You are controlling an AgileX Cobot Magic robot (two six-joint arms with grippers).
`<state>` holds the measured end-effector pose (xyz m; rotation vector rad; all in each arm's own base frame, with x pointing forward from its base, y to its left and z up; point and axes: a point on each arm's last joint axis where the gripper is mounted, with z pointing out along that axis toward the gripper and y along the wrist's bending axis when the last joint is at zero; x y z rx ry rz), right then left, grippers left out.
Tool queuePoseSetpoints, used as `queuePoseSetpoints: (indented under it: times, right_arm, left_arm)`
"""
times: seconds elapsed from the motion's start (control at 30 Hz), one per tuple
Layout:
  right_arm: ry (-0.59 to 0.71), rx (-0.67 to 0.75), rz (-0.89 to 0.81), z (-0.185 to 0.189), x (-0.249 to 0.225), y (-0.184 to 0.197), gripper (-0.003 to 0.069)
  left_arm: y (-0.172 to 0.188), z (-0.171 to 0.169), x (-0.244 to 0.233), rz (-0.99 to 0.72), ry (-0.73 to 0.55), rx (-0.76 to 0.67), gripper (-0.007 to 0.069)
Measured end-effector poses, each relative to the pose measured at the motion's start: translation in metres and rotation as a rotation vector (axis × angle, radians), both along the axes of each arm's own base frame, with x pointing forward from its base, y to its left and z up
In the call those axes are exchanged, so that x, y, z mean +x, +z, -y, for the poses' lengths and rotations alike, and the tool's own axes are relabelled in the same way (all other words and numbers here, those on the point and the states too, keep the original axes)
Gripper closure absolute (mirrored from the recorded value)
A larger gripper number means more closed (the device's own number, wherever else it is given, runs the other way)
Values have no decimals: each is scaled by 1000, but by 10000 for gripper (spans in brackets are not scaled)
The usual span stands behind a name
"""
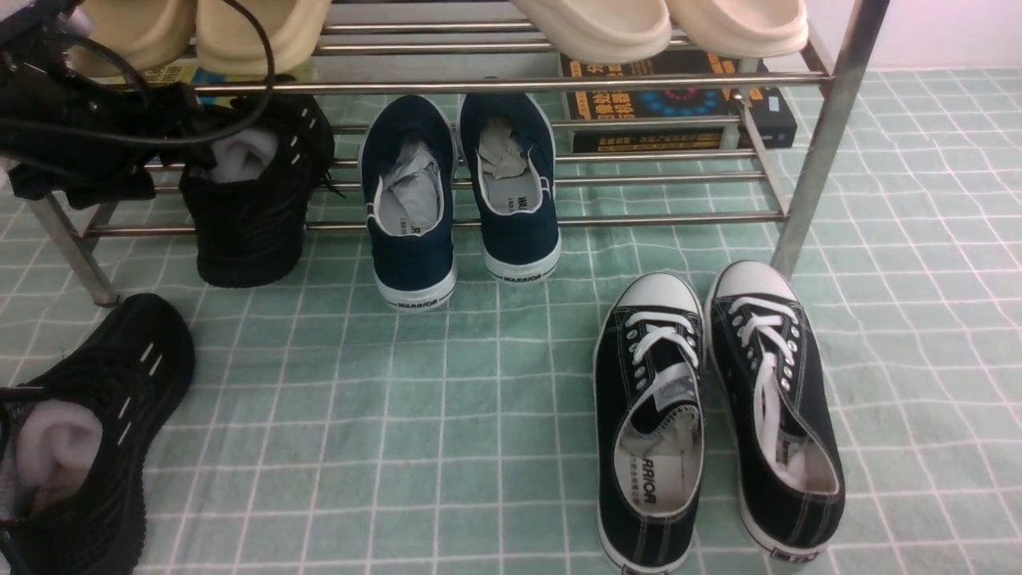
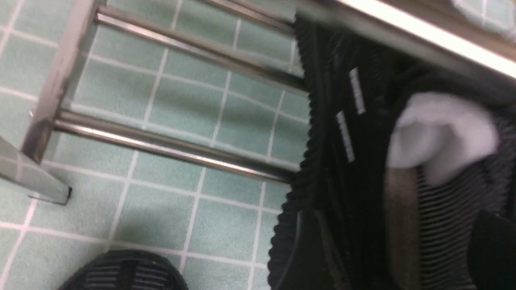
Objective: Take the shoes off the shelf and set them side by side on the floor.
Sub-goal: 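Grasp the leftmost shoe on the bottom shelf of the shoe rack with the left gripper, then set the held shoe down on the floor in front of the rack with the left gripper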
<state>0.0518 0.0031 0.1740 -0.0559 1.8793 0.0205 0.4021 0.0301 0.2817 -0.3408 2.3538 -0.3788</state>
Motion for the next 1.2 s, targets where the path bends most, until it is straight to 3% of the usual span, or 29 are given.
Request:
queuePoseSetpoints:
  times: [0.2, 0.33, 0.5, 0.6, 0.97, 1.2]
  right_arm:
    - [1, -2, 0, 0, 0, 0, 421]
    - [1, -3, 0, 0, 0, 0, 421]
    - [1, -3, 0, 0, 0, 0, 421]
    - [1, -3, 0, 0, 0, 0, 421]
    - [1, -3, 0, 0, 0, 0, 421]
    - [1, -3, 0, 0, 0, 0, 421]
  left_arm:
    - [-25, 0, 8, -72, -4, -23, 120]
    - [-32, 0, 11, -88, 0, -35, 199]
    - [-35, 3, 9, -122, -11, -71, 514]
    - [-29, 5, 4, -139, -31, -77, 599]
    - [40, 12, -54, -213, -61, -45, 612]
    - [80, 2, -115, -285, 91, 83, 612]
